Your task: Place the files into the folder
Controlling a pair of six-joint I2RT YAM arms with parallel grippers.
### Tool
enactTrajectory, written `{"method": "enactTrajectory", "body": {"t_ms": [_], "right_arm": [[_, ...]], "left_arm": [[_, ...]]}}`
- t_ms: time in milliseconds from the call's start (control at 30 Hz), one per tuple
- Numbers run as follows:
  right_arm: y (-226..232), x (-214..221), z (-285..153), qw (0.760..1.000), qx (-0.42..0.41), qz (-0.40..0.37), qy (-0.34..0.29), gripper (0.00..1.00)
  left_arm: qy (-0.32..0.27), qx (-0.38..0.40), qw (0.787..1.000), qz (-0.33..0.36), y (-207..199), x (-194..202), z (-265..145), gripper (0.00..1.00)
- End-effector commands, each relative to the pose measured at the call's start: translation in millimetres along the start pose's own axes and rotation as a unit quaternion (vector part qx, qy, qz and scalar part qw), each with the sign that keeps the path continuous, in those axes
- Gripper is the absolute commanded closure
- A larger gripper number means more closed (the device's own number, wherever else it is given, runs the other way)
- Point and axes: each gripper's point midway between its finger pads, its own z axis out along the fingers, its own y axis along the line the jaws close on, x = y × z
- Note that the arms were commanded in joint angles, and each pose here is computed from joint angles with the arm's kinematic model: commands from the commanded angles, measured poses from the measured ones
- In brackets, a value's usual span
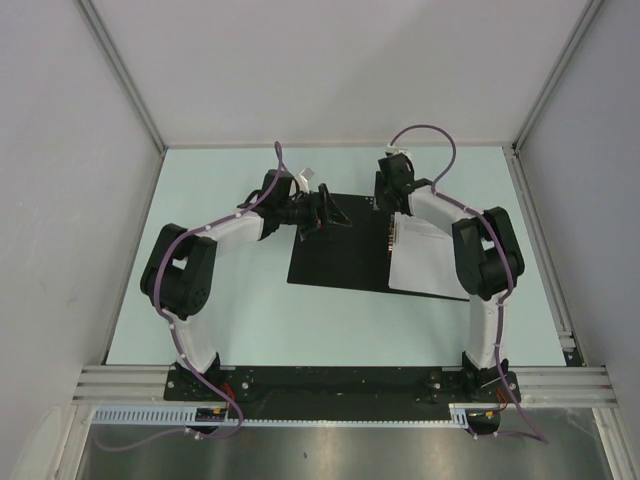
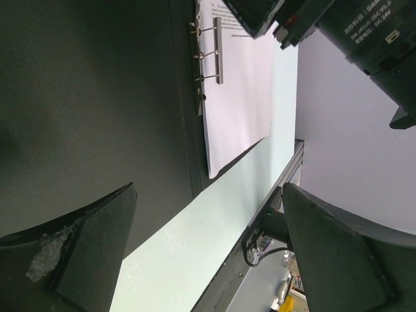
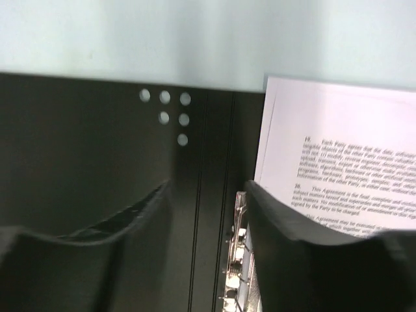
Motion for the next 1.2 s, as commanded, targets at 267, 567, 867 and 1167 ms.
{"method": "enactTrajectory", "body": {"t_ms": [267,567,867,1167], "right_arm": [[-5.9,-16.4,9.3,0.996,0.083,-0.024,-0.02,0.47],[-7.7,-7.5,13.9,0.996,0.083,-0.02,-0.007,0.55],[-10.8,3.1,20.0,0.996,0.087,-0.017,0.006,0.55],[-11.0,8.6,22.9,0.996,0.084,-0.015,0.015,0.63]], "left_arm": [[-0.012,0.038,0.999,0.015,-25.9,-5.0,-11.6,0.01],[-0.012,0.038,0.999,0.014,-25.7,-4.8,-11.6,0.0],[-0.012,0.035,0.999,0.012,-23.4,-4.2,-10.9,0.0],[-0.014,0.029,0.999,0.011,-20.4,-4.4,-10.2,0.0]]}}
